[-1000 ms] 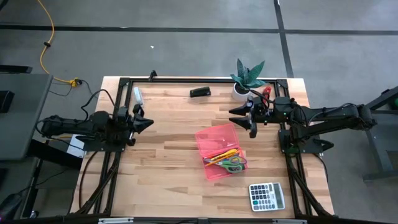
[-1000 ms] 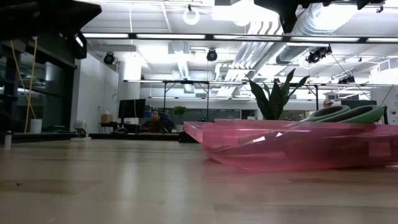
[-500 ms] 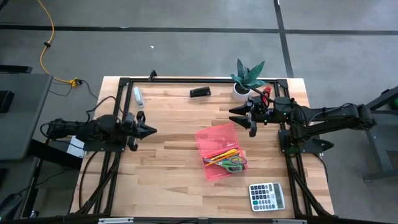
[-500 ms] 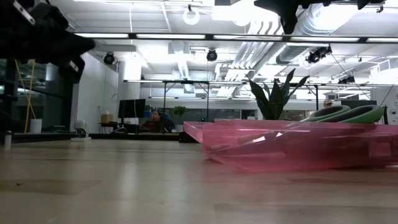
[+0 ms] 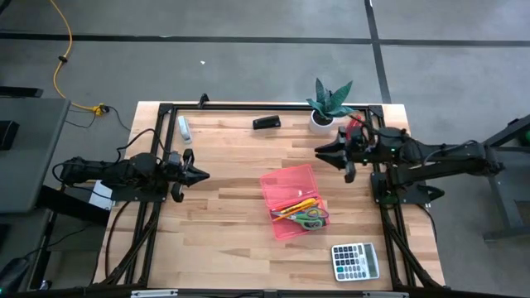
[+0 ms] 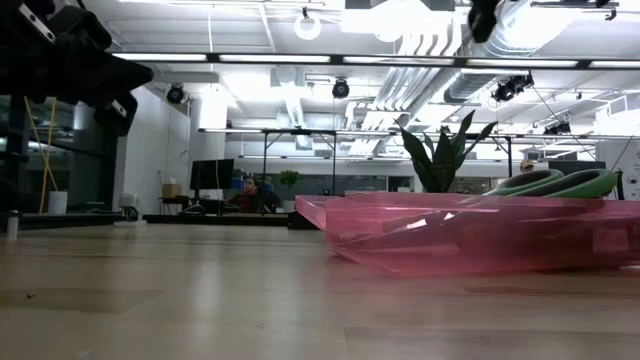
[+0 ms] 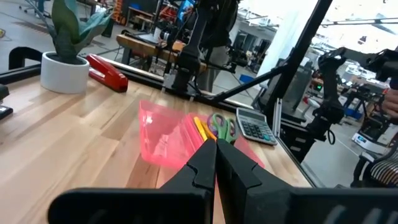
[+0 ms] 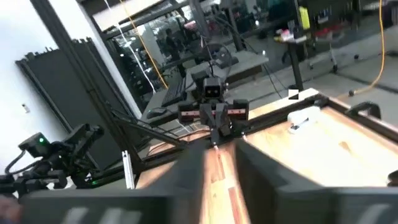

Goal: Pack school essentials
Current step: Return to Home Position

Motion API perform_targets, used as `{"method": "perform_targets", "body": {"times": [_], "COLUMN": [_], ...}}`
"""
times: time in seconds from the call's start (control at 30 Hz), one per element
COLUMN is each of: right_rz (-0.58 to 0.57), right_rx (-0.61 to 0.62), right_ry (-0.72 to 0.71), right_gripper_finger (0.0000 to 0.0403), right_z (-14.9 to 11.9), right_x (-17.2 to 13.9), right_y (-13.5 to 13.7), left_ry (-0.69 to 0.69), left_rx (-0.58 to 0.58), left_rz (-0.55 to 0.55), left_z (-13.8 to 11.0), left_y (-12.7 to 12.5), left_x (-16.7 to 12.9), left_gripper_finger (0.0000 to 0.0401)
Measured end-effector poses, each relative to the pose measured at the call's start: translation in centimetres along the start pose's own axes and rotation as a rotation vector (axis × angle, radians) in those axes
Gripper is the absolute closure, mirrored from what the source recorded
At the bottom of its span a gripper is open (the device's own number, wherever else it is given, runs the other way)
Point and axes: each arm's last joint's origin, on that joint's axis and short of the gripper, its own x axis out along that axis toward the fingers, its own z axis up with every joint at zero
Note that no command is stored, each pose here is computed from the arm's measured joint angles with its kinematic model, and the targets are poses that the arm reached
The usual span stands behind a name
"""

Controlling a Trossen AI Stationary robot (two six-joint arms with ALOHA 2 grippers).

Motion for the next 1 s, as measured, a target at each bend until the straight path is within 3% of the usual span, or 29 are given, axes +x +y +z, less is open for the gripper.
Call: {"method": "perform_targets", "body": {"times": [0.13,0.4,0.8,1.0], "right_rz": [0.048,0.083,0.097,0.090], "right_rx": [-0.050,-0.016,-0.008,-0.030], "right_ry": [-0.063,-0.190,-0.239,-0.234], "right_gripper_finger": [0.0388,0.0399,0.0403,0.0403], "right_z": [-0.6,-5.5,-9.5,-9.9], "right_x": [-2.0,-4.8,-8.1,-9.2], "right_y": [-0.1,-2.0,-3.5,-3.7], "left_ry": [0.000,-0.001,-0.001,-0.001], "left_rx": [0.000,0.000,0.000,0.000], "left_rz": [0.000,0.000,0.000,0.000], "left_z": [0.0,0.0,0.0,0.0], "left_y": [0.0,0.0,0.0,0.0], "left_x": [0.0,0.0,0.0,0.0], "left_gripper_finger": [0.0401,0.0401,0.0400,0.0400]}}
